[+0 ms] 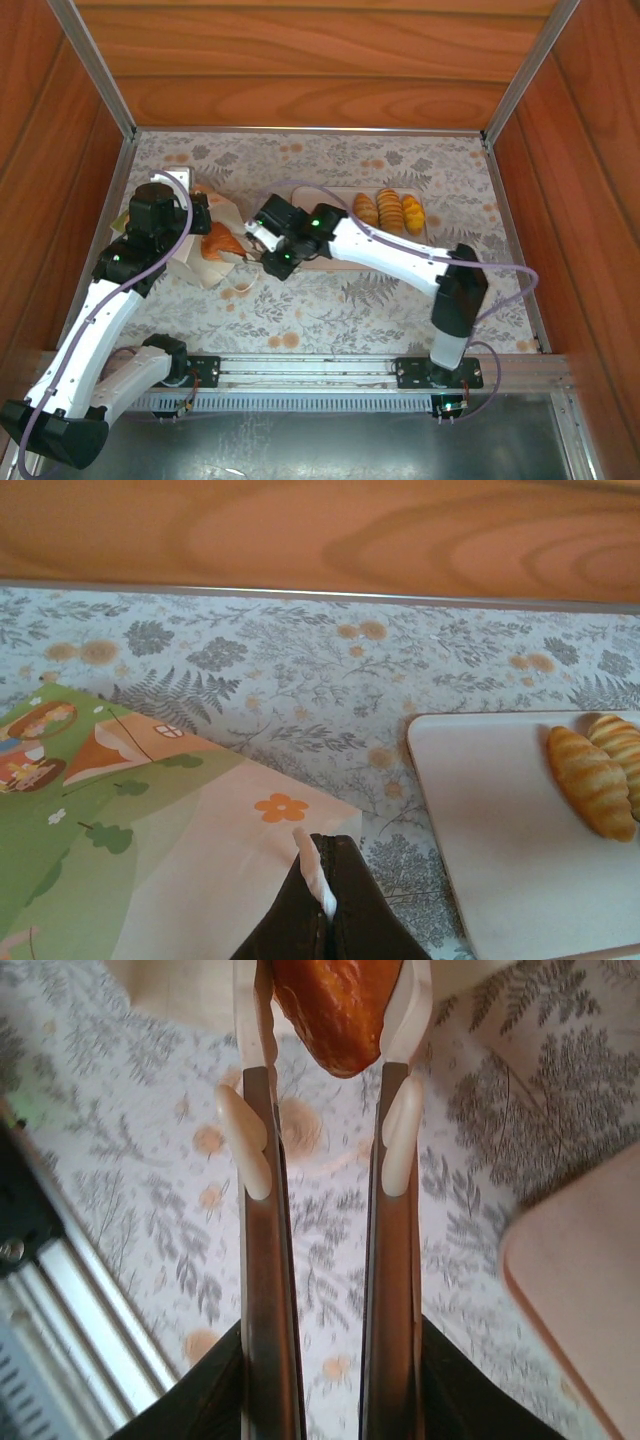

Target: Take the fake bread out of the paper bag

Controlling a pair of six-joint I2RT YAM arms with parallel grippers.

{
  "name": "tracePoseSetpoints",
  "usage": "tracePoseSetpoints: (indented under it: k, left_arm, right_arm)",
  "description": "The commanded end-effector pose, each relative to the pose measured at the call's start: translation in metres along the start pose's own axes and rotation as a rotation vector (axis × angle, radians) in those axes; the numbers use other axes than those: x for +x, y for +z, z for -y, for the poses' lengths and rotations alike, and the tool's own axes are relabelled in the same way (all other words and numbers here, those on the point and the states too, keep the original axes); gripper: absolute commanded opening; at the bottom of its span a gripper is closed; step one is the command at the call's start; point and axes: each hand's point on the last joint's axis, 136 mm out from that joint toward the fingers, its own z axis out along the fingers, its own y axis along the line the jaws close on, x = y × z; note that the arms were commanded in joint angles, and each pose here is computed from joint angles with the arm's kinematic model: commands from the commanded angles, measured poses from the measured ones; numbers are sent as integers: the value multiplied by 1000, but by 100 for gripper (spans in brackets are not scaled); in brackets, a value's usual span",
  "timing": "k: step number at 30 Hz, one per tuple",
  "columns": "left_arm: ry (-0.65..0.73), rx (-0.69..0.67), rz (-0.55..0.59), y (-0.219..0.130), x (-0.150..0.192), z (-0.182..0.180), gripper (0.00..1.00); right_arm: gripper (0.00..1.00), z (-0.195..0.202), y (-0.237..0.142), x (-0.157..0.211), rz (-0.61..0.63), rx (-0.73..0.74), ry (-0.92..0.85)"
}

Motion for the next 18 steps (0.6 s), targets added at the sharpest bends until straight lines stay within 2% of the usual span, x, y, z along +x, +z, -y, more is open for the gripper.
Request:
tracePoseSetpoints:
  k: [1,13,18]
  left_arm:
    - [-12,-6,53,-1,-15,1,0]
    - [-2,-8,73,-2,-19,1,0]
    - [5,-7,86,0,-22,2,0]
  right_arm:
    - [31,-7,-14,23,-20,-28,-38]
    - [29,15,-85,87,67,100,-70]
    - [28,48,-108,116,76,237,-22]
